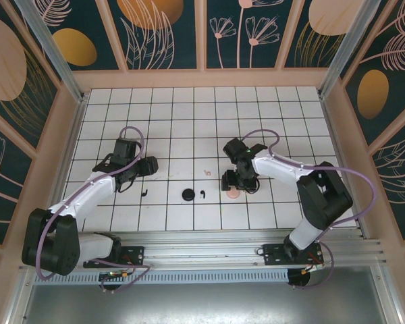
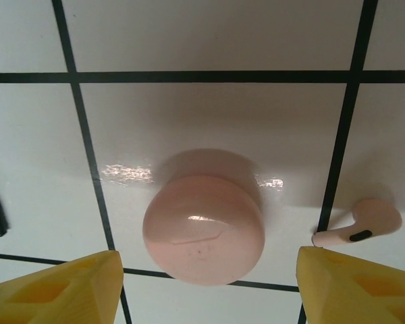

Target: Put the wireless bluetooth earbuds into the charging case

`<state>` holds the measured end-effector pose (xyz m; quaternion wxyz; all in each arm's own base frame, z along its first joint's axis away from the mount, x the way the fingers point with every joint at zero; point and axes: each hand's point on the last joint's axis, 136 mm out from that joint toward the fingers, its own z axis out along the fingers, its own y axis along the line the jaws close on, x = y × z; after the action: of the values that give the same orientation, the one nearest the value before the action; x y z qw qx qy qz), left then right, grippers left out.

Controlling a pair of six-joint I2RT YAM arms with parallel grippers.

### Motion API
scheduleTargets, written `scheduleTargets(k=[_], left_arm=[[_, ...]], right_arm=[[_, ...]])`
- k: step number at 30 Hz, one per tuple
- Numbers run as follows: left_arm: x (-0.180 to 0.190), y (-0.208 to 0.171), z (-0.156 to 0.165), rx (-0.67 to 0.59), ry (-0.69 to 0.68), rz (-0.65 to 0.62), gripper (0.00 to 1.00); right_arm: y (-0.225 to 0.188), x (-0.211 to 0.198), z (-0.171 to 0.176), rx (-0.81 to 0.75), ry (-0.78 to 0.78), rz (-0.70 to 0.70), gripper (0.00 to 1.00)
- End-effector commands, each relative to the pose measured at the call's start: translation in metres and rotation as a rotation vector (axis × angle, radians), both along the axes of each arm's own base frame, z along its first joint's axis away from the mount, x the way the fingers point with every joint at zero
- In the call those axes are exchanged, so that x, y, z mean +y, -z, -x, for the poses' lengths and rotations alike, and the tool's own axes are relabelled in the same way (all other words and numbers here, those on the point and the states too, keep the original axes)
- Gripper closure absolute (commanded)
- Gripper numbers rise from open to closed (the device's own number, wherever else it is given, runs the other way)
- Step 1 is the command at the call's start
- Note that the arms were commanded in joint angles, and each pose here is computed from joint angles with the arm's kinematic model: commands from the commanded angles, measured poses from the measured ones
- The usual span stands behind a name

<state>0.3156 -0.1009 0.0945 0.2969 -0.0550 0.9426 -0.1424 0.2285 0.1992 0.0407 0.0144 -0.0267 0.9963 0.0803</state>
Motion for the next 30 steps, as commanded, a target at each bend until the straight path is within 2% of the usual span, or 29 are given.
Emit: scheduleTargets(k=[1,11,20,30], left_arm=[[-0.001,0.000,0.003,0.009,-0.005,0.006,0.36],[0.001,0.002,0.006,0.009,-0.005,-0.006,0.36],[0.002,0.004,0.009,0.013,-0.006,-0.009,0.37],[-0.001,-0.001,0.009,0.011,0.008,0.007,0.39]], right_arm=[[0.000,0.000,-0.001,-0.003,0.001,0.051,0.31],[0.014,-0.002,0.000,0.004,-0.041,0.144,0.33],[0.022,0.004,-0.001,0.003,-0.048,0.130,0.37],[0.020,0.003,-0.002,-0.030,-0.033,0.115,0.53]])
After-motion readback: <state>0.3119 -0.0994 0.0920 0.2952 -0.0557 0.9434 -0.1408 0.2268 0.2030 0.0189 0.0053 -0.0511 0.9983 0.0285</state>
